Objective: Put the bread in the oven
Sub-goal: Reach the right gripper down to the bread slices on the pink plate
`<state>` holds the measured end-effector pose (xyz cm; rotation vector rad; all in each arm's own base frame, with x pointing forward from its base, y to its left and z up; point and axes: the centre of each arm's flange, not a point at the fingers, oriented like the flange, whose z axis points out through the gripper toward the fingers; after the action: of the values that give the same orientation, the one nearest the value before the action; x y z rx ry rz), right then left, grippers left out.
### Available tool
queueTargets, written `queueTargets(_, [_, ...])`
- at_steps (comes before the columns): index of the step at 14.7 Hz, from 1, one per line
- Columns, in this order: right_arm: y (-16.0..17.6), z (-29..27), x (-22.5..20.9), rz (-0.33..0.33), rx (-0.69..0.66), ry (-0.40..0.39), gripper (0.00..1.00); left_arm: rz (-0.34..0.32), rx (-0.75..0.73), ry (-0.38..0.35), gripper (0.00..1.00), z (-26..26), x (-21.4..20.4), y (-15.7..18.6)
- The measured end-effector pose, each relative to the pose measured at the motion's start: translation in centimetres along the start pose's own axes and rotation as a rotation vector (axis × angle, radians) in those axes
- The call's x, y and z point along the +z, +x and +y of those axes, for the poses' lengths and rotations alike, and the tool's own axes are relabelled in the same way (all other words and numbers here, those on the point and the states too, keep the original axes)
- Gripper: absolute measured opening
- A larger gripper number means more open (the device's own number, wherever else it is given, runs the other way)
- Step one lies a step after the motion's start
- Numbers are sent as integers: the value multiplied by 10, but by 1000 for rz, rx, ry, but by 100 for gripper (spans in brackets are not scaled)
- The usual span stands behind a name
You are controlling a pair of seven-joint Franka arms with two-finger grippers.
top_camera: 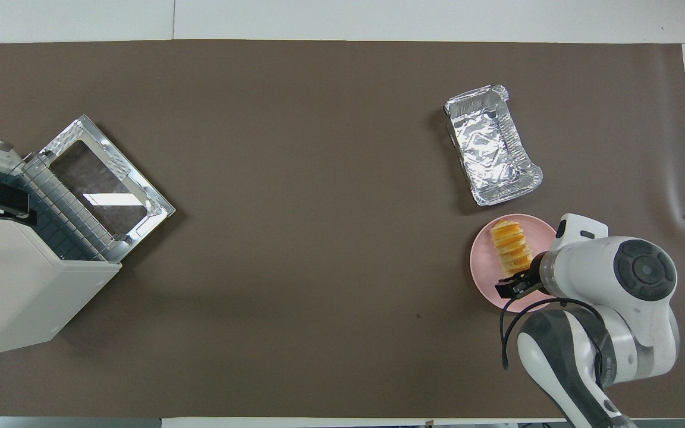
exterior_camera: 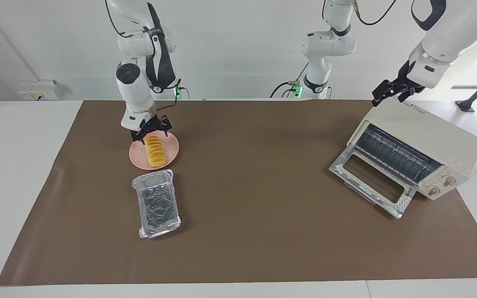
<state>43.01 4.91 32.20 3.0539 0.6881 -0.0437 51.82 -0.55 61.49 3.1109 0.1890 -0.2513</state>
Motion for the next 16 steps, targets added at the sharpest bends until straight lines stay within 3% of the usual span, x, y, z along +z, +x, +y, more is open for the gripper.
queueTargets(5, [-1,18,18,7,-1,2,100,0,0,0,100,0,0,0])
queueTargets(9, [0,14,18,7,-9,2,93,0,0,0,100,0,0,0])
queueTargets(13, [0,14,18,7,-6,1,48,0,0,0,100,0,0,0])
queueTargets(16, [1,14,17,10,-6,0,28,0,0,0,100,0,0,0])
